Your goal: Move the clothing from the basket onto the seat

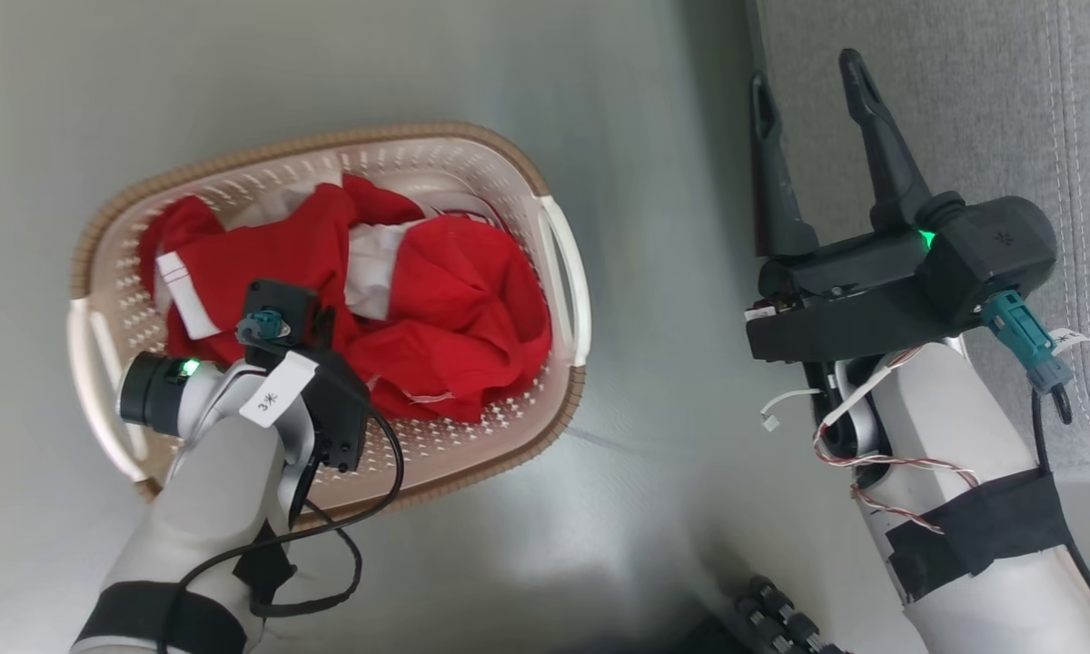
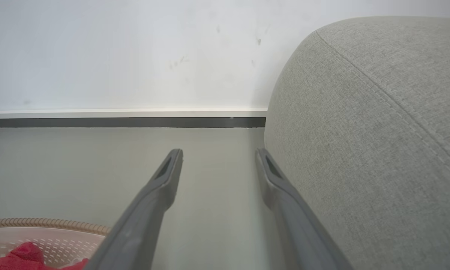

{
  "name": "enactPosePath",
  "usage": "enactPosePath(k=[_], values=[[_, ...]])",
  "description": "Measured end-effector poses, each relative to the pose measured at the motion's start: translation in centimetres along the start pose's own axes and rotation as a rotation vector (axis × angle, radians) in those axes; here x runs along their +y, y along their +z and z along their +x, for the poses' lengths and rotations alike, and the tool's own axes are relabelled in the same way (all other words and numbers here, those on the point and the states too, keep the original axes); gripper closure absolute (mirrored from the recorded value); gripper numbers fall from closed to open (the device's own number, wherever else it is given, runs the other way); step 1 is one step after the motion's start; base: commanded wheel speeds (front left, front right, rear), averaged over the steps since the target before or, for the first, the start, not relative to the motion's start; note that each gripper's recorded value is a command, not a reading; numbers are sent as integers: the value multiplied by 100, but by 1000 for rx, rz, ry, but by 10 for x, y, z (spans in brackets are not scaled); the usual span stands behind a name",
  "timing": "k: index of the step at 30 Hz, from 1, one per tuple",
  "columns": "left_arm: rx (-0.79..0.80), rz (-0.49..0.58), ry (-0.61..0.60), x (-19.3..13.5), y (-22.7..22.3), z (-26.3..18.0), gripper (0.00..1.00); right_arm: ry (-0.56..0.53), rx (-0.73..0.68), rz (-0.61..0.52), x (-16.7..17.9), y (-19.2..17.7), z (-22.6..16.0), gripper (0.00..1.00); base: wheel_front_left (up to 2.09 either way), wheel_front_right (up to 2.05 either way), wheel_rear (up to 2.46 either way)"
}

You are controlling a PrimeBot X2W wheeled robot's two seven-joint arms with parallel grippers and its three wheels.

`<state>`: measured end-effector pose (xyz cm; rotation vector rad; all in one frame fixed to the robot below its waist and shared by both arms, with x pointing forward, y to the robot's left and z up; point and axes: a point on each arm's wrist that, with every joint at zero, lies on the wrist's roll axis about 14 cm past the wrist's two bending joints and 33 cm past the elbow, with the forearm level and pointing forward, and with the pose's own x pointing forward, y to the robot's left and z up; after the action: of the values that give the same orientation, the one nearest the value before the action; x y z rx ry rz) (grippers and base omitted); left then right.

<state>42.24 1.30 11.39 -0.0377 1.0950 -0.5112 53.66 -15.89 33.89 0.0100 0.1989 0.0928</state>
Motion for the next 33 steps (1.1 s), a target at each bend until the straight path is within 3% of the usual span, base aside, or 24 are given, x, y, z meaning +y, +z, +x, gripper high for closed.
enactPosePath(k=[17,33], values=[[-279,-71,95,20,66,-61,100,56,-48,-19,14,33,-10,0,0,0,0],[-559,-155,171,33,129,-155,100,126,-110,-16,38,77,-37,0,0,0,0]])
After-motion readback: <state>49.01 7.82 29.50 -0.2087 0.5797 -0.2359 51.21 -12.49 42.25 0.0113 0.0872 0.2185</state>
